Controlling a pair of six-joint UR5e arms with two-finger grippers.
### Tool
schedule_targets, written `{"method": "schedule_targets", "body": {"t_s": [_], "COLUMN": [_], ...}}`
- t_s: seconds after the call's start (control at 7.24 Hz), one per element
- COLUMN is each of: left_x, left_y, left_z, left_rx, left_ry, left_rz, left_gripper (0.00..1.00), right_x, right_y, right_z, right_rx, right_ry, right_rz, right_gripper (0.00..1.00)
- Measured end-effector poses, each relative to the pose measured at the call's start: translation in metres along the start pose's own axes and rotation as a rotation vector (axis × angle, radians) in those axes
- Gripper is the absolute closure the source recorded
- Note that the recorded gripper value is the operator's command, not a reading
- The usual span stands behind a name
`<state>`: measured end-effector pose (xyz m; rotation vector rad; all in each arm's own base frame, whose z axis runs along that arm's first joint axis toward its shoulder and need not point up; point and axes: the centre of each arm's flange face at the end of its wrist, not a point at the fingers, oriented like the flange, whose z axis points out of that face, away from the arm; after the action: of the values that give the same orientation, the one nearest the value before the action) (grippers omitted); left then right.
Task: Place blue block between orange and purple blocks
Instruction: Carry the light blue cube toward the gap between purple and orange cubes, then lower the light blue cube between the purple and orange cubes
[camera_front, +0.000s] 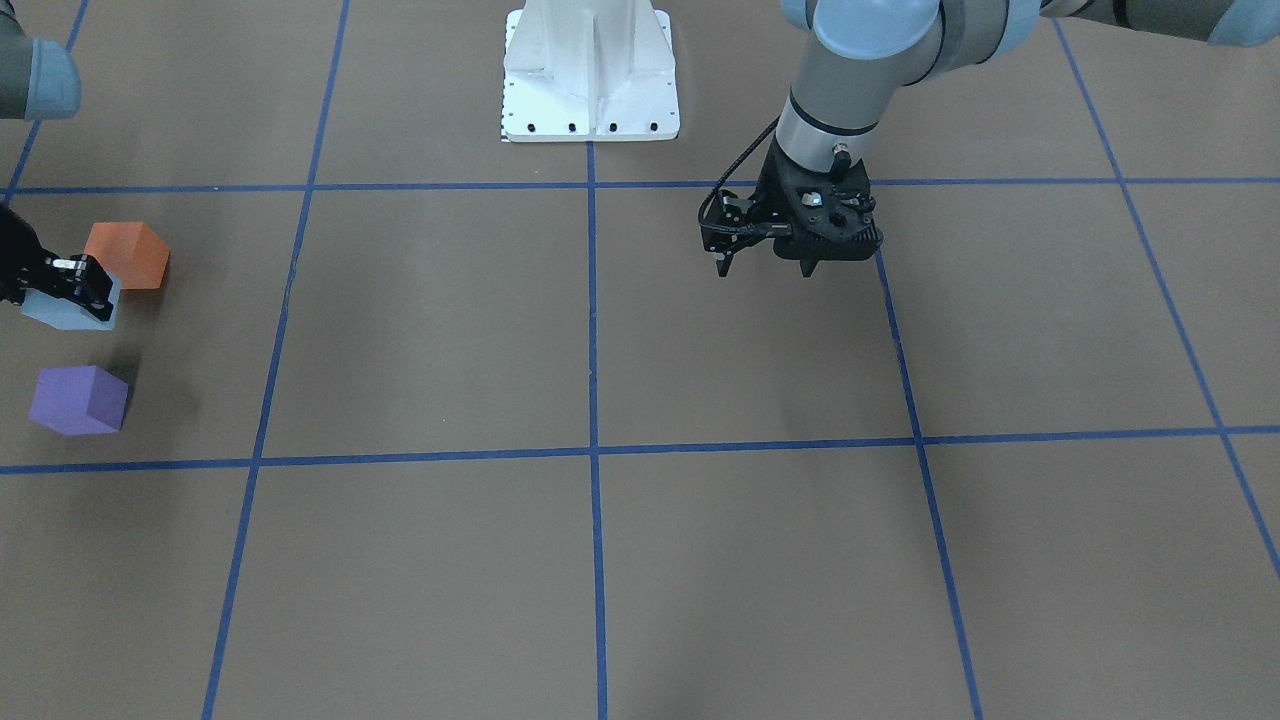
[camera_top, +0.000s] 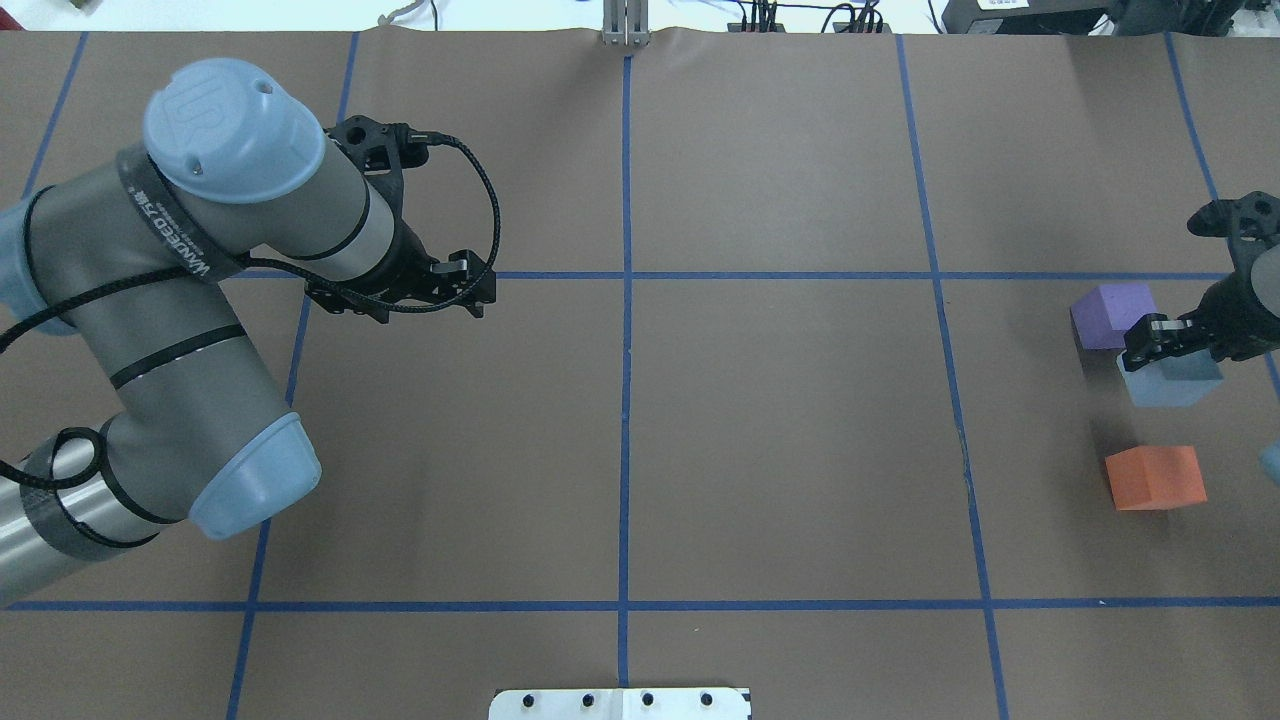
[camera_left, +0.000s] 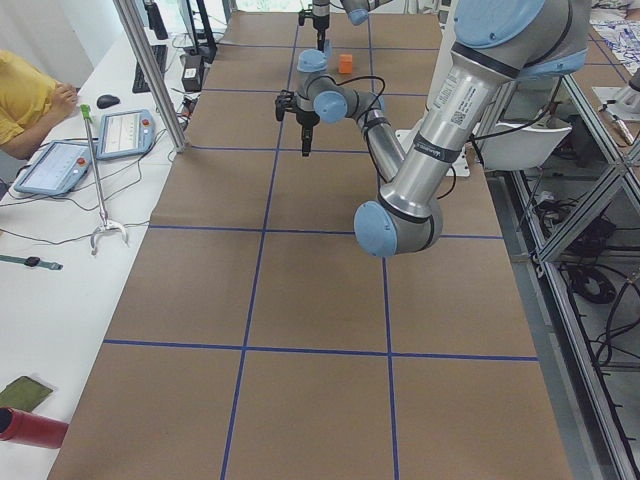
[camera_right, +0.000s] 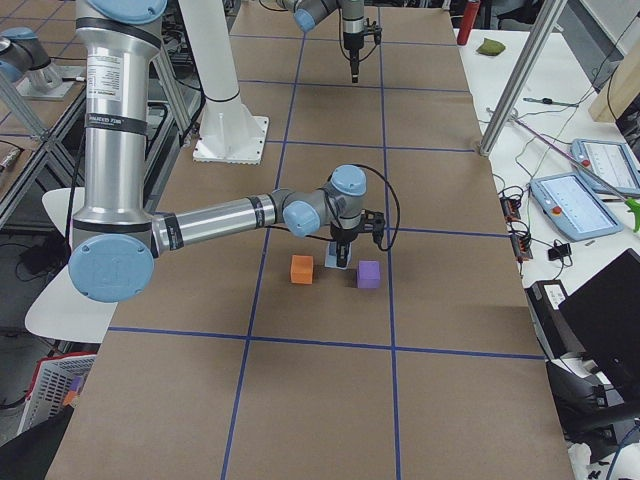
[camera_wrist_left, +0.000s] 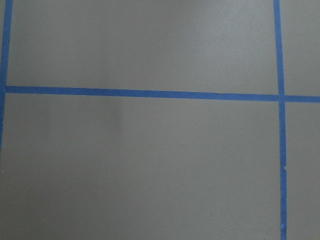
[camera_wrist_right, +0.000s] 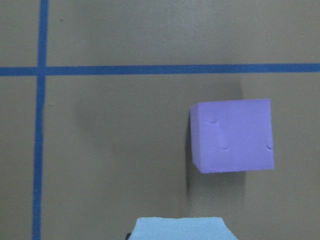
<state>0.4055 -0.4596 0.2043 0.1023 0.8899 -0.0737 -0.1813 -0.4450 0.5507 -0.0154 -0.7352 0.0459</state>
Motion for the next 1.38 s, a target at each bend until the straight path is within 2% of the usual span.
{"method": "schedule_targets", "body": {"t_s": [0.28,0.69,1.11,1.38], "left_x": [0.000,0.001,0.003,0.003], "left_y": [0.000,0.000,0.003,0.004], "left_z": [0.003,0.005,0.008,0.008], "left_rx": [-0.002,-0.003,-0.009,-0.010], "left_ry": [-0.003,-0.004,-0.005,-0.004], "left_rz": [-0.002,-0.011,-0.011,-0.010], "left_gripper": [0.00,0.00,0.00,0.00], "right_x": [0.009,0.026,0.022,0.013], "right_y": [-0.003,-0.014,-0.018,-0.013], "right_z": [0.014,0.044,0.051,0.058], "right_rx": [-0.017,-0.002,0.006,-0.004], "right_ry": [0.015,-0.002,-0.017,-0.019], "right_rz": [0.016,0.005,0.034,0.017], "right_gripper": [1.00,1.00,1.00,1.00]}}
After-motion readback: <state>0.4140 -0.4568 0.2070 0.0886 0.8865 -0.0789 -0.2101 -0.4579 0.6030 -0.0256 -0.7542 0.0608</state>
